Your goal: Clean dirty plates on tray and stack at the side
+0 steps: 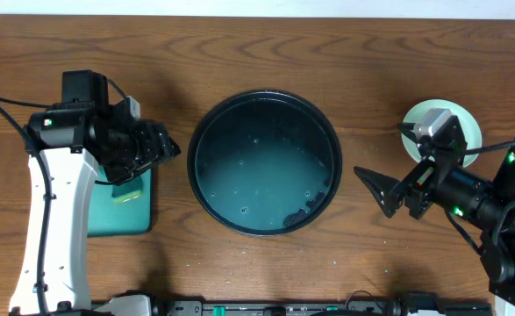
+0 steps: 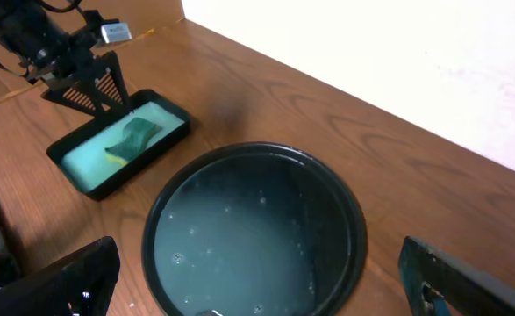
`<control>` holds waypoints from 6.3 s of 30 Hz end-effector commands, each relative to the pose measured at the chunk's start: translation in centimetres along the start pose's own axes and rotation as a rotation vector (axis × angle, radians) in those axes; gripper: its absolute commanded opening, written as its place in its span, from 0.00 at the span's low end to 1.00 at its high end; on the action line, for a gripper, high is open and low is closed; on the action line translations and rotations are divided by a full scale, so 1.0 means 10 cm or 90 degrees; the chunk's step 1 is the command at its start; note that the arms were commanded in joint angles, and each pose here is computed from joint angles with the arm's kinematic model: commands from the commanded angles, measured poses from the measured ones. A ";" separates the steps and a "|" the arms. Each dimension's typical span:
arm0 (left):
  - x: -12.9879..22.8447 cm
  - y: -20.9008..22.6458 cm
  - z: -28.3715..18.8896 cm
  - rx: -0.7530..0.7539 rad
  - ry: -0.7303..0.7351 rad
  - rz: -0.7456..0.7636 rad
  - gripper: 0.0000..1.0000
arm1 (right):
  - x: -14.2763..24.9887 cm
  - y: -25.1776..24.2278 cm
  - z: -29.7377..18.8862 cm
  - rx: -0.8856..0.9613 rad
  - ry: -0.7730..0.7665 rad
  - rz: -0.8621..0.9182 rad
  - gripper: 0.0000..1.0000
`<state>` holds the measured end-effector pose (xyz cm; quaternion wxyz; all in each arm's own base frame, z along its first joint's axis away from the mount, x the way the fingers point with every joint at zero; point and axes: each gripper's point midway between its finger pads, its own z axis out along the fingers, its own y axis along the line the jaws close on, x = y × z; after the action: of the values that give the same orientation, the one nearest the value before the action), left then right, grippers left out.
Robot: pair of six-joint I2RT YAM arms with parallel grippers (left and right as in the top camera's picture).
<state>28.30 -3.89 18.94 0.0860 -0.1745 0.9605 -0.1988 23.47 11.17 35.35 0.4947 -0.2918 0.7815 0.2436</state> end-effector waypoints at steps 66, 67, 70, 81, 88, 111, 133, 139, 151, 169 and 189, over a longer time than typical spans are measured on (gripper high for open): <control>0.01 0.00 -0.01 -0.001 0.000 0.005 0.80 | 0.76 0.15 0.14 0.150 -0.371 -0.241 0.99; 0.01 0.00 -0.01 -0.001 0.000 0.005 0.80 | 0.83 0.12 0.16 0.154 -0.376 -0.235 0.99; 0.01 0.00 -0.01 -0.001 0.000 0.005 0.80 | 1.00 0.01 0.20 0.171 -0.387 -0.193 0.99; 0.01 0.00 -0.01 -0.001 0.000 0.005 0.80 | 1.41 -0.27 0.31 0.239 -0.327 -0.175 0.99; 0.01 0.00 -0.01 -0.001 0.000 0.005 0.80 | 1.85 -0.62 0.39 0.316 -0.237 0.014 0.99; 0.01 0.00 -0.01 -0.001 0.000 0.005 0.80 | 1.90 -0.72 0.34 0.363 -0.224 0.013 0.99; 0.01 0.00 -0.01 -0.001 0.000 0.005 0.80 | 1.90 -0.72 0.34 0.363 -0.224 0.014 0.99; 0.01 0.00 -0.01 -0.001 0.000 0.005 0.80 | 1.90 -0.72 0.34 0.363 -0.224 0.013 0.99; -0.07 0.03 0.00 -0.032 -0.021 0.235 0.80 | 1.90 -0.72 0.34 0.363 -0.224 0.013 0.99; -1.14 -0.88 -0.42 0.064 -0.392 0.621 0.80 | 1.90 -0.72 0.34 0.363 -0.224 0.013 0.99; -0.84 -1.59 -1.49 0.194 -0.631 0.780 0.80 | 1.90 -0.72 0.34 0.363 -0.224 0.013 0.99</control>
<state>40.07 -8.64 36.29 0.5854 0.3081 0.7338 -0.1550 24.15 4.73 15.99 0.6804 -0.0963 0.7227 0.0742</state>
